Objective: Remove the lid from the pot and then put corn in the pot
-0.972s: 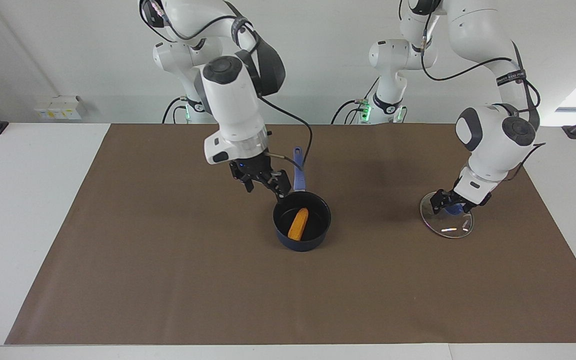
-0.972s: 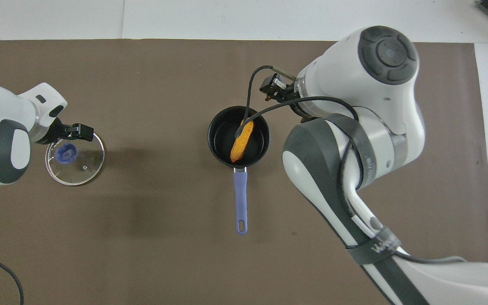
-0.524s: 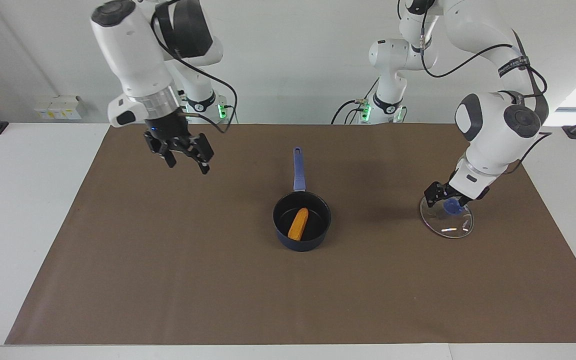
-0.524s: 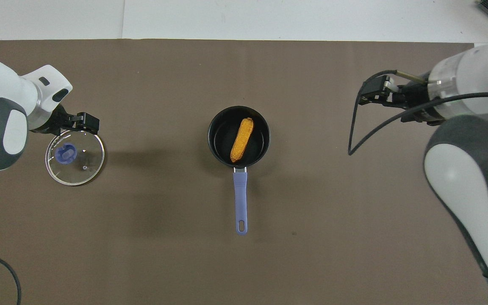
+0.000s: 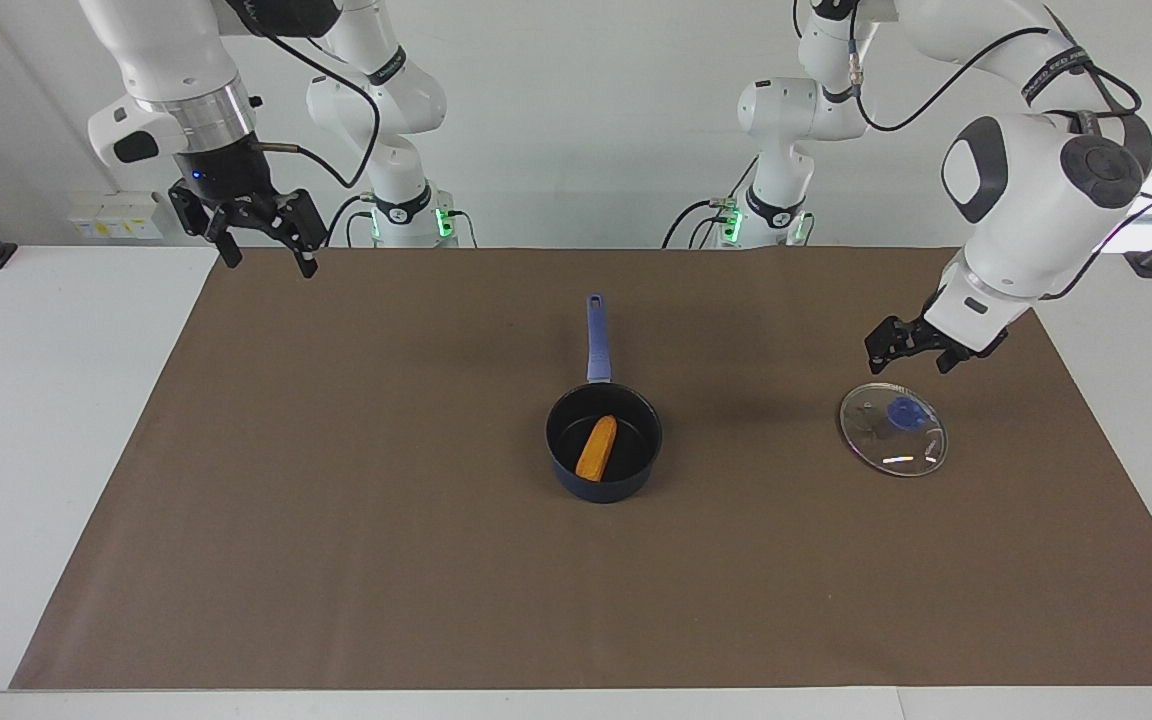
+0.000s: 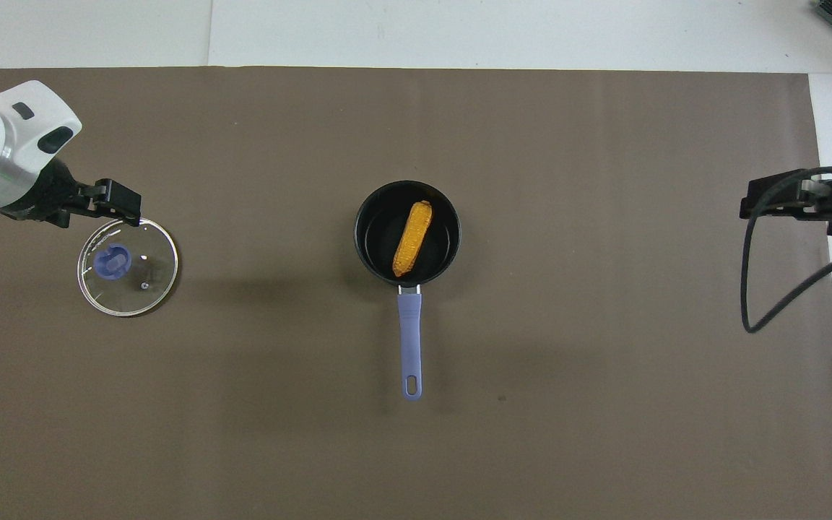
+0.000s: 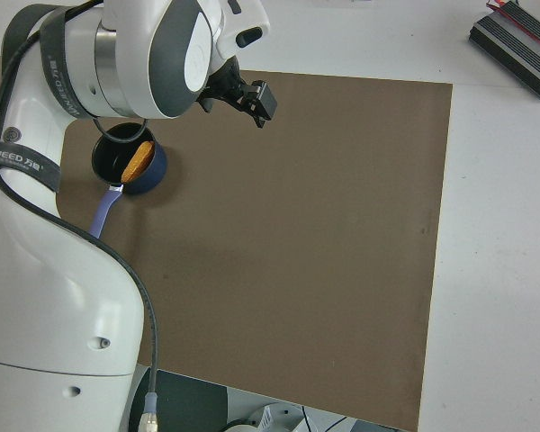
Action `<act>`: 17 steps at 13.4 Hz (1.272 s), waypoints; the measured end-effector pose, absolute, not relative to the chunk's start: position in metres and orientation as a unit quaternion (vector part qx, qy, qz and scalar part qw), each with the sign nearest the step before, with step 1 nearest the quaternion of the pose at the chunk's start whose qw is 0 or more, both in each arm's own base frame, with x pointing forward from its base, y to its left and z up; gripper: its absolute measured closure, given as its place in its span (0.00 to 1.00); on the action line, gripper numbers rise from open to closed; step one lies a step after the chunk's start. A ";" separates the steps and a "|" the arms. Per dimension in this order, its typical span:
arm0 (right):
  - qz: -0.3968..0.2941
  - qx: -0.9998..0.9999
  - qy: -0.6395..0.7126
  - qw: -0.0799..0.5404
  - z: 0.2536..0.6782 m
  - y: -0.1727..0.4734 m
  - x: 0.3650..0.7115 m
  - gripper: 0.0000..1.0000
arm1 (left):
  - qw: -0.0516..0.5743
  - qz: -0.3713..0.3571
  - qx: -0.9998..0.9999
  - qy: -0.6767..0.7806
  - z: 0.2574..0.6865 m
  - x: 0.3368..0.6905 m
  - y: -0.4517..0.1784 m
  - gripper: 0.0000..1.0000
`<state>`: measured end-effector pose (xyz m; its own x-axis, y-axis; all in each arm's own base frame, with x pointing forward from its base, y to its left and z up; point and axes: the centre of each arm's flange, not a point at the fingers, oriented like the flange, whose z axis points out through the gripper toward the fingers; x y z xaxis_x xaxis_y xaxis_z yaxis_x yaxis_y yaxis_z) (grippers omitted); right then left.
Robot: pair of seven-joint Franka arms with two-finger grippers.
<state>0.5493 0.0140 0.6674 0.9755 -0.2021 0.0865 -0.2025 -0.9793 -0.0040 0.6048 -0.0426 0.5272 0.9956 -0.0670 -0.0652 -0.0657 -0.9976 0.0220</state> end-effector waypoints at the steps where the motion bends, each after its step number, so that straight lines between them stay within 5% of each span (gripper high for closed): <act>1: 0.038 0.994 -0.102 0.006 0.675 0.013 0.546 0.00 | 0.011 -0.033 0.999 -0.039 0.537 0.600 -0.036 0.00; 17: 0.004 0.996 -0.083 0.011 0.679 0.008 0.535 0.00 | 0.018 -0.075 0.996 -0.042 0.625 0.540 -0.005 0.00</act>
<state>0.5354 0.0085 0.6786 0.9861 -0.1660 0.0095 -0.1662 -0.9859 0.0215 0.5401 -0.0046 0.6254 0.9850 -0.0872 -0.1489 -0.0818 -0.9958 0.0420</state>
